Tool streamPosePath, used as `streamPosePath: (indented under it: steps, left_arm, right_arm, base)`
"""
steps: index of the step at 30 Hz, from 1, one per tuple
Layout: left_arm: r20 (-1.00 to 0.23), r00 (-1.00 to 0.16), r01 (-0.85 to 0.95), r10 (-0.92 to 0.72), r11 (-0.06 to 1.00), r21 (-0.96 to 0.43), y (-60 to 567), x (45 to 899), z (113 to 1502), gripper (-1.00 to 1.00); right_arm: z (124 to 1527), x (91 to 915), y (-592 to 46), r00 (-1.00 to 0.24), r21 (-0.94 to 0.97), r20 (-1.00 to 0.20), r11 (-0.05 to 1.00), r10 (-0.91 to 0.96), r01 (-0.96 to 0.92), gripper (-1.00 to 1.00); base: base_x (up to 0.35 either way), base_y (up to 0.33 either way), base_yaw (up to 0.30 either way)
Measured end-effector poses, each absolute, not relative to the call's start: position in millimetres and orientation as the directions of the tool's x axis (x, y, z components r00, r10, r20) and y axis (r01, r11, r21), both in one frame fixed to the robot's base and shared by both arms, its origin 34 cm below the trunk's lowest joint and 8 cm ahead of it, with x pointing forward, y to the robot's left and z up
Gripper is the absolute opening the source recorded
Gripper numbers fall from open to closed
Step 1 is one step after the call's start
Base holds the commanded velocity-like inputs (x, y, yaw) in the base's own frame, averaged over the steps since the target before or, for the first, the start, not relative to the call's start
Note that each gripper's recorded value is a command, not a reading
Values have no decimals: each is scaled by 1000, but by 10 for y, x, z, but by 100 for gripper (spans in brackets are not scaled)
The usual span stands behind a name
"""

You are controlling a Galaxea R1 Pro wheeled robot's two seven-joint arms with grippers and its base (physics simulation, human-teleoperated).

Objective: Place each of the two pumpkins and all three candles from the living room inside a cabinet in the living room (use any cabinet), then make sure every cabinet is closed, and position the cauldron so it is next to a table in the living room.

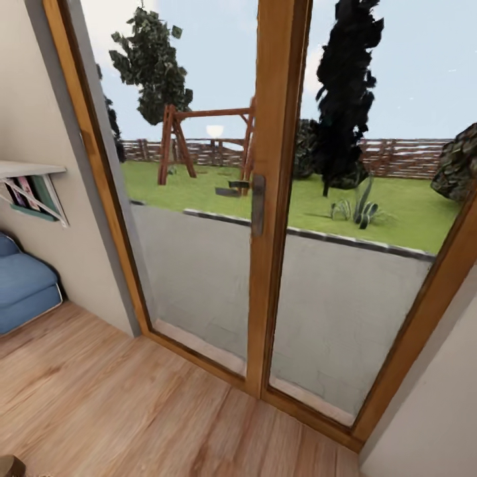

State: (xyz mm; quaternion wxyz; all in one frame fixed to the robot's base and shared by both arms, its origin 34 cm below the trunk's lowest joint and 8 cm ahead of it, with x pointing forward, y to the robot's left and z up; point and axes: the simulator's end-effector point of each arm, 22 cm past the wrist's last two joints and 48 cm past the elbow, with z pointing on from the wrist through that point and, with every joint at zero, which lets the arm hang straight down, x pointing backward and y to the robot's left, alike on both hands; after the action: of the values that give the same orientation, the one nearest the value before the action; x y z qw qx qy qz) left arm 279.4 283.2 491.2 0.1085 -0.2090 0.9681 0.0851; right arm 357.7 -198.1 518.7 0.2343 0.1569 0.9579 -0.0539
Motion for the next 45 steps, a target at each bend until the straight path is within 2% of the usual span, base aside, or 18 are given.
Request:
streamPosePath:
  steps: [6, 24, 31, 45]
  left_arm:
    - [-241, -892, -420, -383, 899, 123, 2831, 2743, 4905, 100]
    - [-267, -884, -425, -383, 897, 121, 2841, 2772, 4916, 100]
    - [-261, -885, -426, -386, 897, 118, 2802, 2759, 4911, 100]
    - [-258, -886, -425, -385, 897, 120, 2799, 2743, 4904, 100]
  right_arm:
    - [5186, 3577, -1981, -841, -30, -466, 945, 275, 326, 100]
    - [5178, 3566, -1981, -843, -31, -463, 945, 275, 326, 100]
    - [5174, 3557, -1982, -844, -32, -461, 945, 275, 326, 100]
    - [5163, 3540, -1981, -846, -33, -457, 945, 275, 326, 100]
  base:
    - [221, -1, 282]
    - [26, -11, 282]
    - [223, -144, 282]
    - [249, -11, 282]
